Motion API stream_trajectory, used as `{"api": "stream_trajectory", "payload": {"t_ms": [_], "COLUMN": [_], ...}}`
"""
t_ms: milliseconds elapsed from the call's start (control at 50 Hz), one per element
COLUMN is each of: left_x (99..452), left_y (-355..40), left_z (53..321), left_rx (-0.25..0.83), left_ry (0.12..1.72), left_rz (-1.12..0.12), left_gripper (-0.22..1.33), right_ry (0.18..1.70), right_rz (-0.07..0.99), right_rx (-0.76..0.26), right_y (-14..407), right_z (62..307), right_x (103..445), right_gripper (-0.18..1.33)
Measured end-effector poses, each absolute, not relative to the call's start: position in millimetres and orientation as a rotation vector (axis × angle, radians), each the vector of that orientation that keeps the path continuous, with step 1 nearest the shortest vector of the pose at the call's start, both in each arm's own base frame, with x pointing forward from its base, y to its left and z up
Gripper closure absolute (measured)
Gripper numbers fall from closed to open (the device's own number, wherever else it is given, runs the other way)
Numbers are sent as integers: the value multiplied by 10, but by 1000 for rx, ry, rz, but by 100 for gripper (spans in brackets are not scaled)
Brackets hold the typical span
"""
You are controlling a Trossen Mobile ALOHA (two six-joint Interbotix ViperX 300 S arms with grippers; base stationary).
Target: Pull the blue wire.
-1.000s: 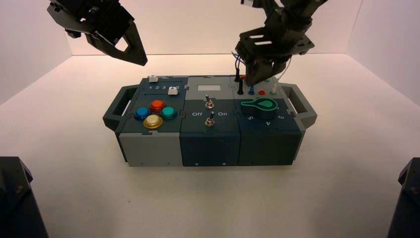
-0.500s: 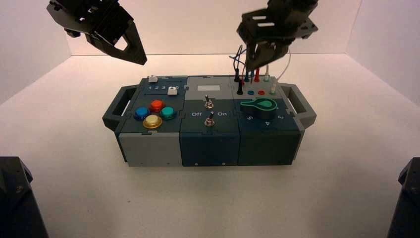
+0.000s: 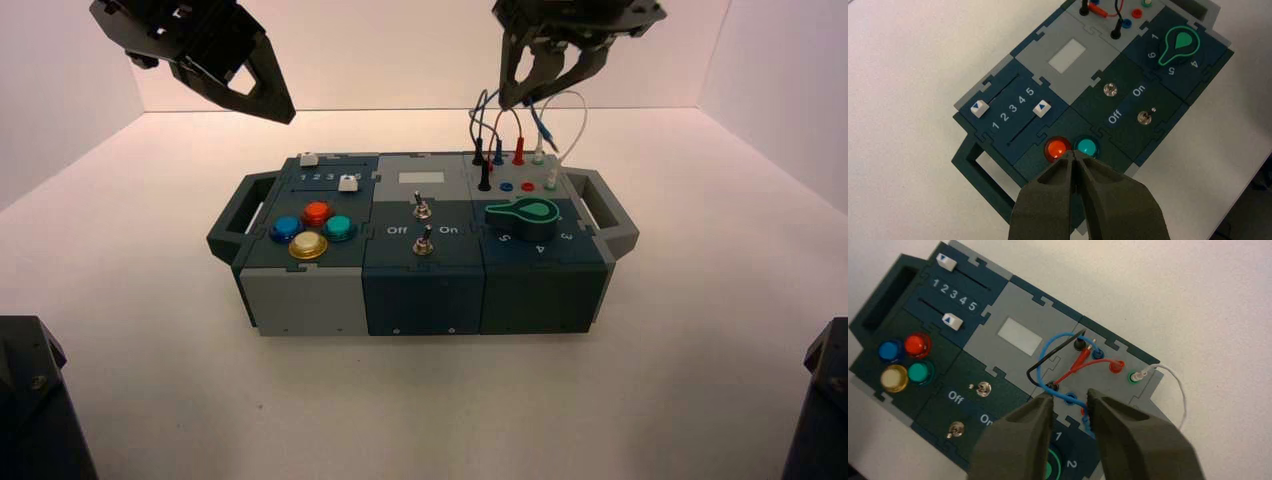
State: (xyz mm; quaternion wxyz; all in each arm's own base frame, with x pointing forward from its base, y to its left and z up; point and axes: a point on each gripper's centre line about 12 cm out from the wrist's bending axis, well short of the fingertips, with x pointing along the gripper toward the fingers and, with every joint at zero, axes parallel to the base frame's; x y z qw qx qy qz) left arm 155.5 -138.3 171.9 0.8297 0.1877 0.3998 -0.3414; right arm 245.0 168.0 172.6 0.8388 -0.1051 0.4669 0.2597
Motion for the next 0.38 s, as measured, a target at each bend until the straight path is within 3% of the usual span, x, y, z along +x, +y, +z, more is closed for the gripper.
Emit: {"api": "stream_trajectory", "payload": {"t_ms": [380], "left_x": [1559], "left_y": [-1384], "left_z": [1721], "left_rx": [407], "left_ry": [845], "left_rz": [-725], "left_gripper": [127], "right_ry": [951], "right_rz": [556], "right_rx": [-209], "right_y": [1652], "right_z": [1881], "right_x": [2400], "right_gripper": [35]}}
